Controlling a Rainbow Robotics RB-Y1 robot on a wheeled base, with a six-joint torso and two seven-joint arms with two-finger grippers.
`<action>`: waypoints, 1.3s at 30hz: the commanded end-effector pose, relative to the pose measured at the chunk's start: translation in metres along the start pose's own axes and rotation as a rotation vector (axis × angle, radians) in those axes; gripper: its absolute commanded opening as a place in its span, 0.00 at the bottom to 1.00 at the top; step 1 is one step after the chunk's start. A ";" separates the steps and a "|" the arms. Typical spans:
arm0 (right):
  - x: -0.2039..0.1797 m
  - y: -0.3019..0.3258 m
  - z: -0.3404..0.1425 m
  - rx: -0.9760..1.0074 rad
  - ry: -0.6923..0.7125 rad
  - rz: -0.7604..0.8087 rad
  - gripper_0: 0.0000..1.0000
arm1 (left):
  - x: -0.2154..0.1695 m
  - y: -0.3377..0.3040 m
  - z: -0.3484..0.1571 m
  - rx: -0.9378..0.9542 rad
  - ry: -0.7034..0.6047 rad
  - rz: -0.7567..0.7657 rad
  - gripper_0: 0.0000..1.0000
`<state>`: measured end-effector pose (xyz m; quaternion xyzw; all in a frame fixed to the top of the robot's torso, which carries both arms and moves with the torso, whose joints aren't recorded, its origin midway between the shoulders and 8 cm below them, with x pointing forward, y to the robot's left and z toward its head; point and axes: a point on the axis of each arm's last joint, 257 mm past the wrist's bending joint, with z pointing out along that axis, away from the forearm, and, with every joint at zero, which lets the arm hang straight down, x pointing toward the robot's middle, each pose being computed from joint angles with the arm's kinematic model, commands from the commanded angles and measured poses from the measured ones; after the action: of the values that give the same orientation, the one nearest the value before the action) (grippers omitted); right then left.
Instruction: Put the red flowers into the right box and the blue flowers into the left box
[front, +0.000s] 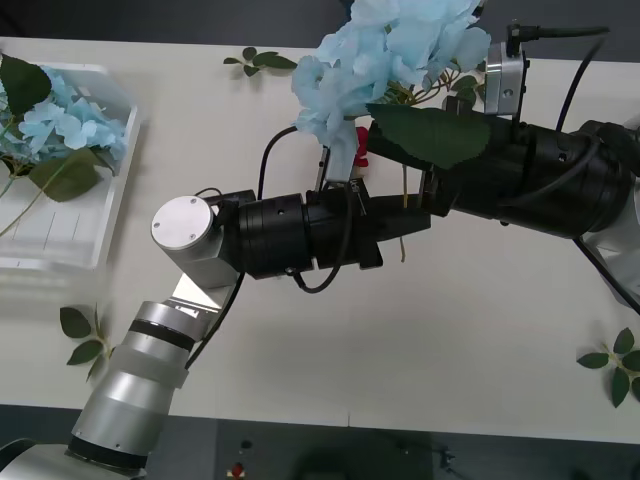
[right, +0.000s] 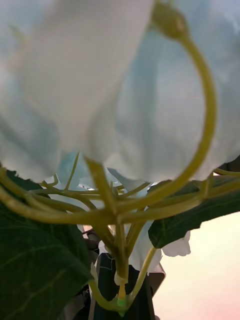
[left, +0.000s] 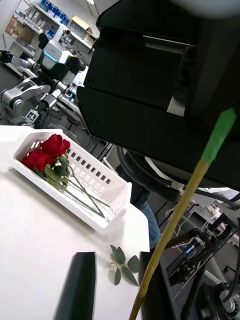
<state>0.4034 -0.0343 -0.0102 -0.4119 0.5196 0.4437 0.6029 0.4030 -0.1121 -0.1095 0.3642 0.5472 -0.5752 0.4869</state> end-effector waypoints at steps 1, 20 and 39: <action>-0.020 0.008 0.006 -0.025 -0.022 -0.038 0.00 | -0.014 0.000 0.001 0.001 -0.009 0.049 0.00; -0.016 0.006 0.004 -0.020 -0.005 -0.009 1.00 | -0.023 0.029 -0.065 -0.069 -0.003 0.054 0.00; 0.014 -0.052 -0.119 0.043 0.303 0.059 1.00 | -0.100 0.107 -0.316 -0.503 0.127 0.251 0.00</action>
<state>0.4199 -0.1336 -0.0524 -0.4248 0.6206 0.4104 0.5157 0.4877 0.1937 -0.1045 0.3055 0.6462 -0.3887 0.5814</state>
